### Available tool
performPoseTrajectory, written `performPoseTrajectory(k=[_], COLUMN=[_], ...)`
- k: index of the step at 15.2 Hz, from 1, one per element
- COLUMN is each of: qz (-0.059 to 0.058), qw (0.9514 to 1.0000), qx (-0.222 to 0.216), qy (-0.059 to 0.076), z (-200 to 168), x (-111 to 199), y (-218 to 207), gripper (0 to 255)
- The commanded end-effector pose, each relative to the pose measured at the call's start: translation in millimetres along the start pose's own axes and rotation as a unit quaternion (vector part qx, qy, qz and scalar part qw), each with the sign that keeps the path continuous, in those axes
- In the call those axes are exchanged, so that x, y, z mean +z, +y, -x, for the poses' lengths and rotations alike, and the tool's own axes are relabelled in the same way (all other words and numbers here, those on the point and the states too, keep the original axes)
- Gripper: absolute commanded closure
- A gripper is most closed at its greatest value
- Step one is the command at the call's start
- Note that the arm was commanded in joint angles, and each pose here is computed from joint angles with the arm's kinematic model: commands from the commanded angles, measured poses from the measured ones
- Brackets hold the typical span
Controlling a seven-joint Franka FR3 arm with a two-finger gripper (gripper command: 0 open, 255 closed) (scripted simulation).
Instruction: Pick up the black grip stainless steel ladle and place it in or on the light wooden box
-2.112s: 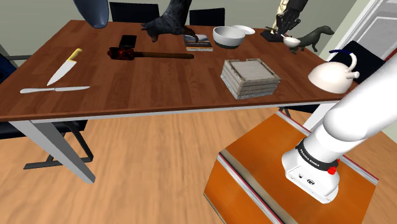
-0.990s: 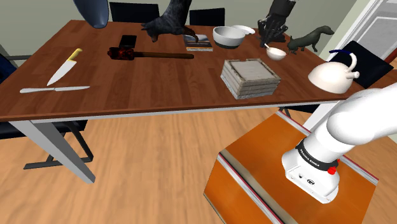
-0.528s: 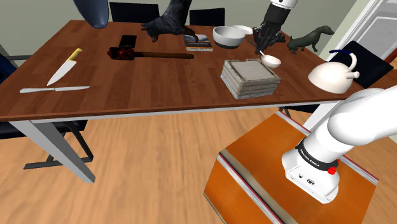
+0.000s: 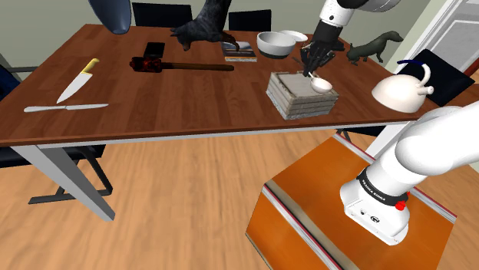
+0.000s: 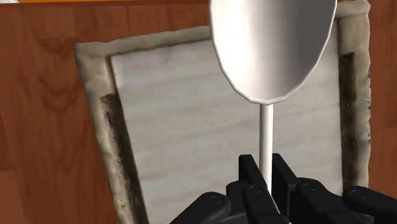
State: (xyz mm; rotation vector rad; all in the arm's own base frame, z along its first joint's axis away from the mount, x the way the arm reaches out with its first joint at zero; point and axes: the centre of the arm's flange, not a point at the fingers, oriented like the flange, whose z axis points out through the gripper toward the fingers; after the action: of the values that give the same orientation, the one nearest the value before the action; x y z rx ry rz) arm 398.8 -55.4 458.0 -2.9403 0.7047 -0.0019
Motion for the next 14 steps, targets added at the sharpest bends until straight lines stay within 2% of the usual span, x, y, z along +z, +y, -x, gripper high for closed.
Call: performPoseTrajectory(k=[1,2,10,11,14], qz=[0.000,0.000,0.000,0.000,0.000], qw=[1.0000,1.0000,1.0000,1.0000,1.0000], qx=[0.000,0.000,0.000,0.000,0.000], qy=[0.000,0.000,0.000,0.000,0.000], z=[1.4,1.2,1.2,1.1,1.1], x=[10.1,19.5,19.5,19.6,19.5], y=[1.5,2.6,2.6,2.6,2.6], gripper=[255,255,255,0,0])
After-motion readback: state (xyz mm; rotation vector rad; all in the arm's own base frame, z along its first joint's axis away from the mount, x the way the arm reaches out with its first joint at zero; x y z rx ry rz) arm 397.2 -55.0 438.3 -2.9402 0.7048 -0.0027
